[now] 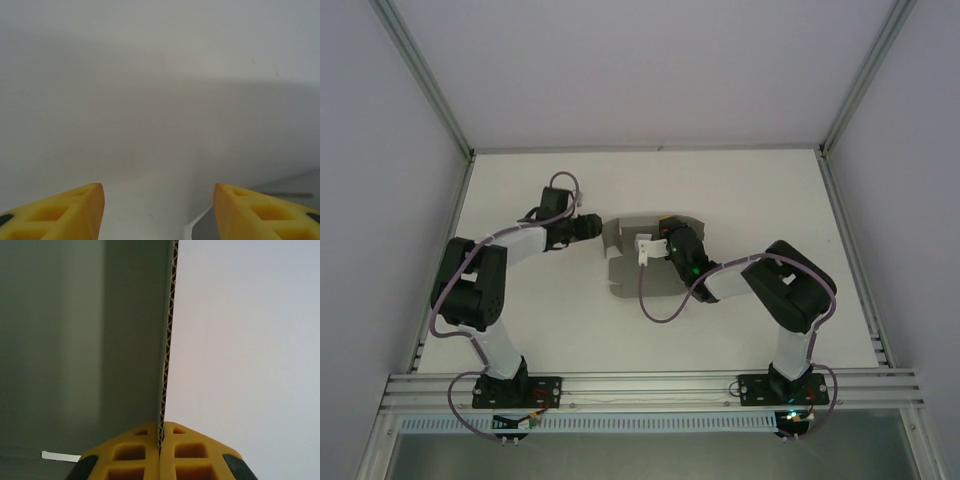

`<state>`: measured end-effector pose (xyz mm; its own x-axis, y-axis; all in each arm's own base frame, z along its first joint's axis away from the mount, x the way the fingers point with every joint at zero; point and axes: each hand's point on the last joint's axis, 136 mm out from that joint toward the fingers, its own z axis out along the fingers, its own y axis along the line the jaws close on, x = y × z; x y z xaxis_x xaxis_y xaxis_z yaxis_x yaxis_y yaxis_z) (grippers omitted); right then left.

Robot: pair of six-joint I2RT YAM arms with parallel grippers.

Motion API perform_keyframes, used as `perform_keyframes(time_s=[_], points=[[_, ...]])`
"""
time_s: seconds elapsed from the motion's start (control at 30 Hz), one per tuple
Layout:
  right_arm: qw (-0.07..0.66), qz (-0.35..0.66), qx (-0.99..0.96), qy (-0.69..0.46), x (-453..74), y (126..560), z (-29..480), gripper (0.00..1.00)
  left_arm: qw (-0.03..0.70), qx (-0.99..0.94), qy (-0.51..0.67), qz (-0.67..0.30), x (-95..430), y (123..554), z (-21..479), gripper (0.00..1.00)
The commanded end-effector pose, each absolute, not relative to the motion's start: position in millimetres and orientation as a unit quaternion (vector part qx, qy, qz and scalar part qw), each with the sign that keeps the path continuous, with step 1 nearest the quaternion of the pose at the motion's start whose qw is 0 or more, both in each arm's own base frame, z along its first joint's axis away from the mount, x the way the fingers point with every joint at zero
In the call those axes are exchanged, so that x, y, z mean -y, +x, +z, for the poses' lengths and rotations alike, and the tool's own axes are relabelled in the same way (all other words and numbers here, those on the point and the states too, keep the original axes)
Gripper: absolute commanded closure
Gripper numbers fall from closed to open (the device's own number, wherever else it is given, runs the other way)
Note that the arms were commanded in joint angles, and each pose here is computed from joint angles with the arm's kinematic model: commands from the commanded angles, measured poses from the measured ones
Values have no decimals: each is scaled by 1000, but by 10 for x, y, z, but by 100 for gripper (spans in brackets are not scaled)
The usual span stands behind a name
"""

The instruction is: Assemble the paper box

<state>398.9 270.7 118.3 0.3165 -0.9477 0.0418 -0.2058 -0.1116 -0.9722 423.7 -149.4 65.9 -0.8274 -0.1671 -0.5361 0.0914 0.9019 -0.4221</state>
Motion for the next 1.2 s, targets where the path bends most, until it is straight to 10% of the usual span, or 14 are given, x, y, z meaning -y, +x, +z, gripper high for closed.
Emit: perform_keyframes(time_s=[0.0, 0.77, 1.17], points=[[481, -369, -459, -649, -2693, 3998, 1079, 98, 288, -914, 47, -281, 1865, 4094, 721, 44], [458, -369, -481, -650, -2606, 3970, 1022, 98, 309, -906, 125, -261, 2193, 3754, 626, 55], [464, -366, -485, -645, -2641, 3946, 1070, 98, 359, -891, 149, -235, 2303, 3855, 783, 46]])
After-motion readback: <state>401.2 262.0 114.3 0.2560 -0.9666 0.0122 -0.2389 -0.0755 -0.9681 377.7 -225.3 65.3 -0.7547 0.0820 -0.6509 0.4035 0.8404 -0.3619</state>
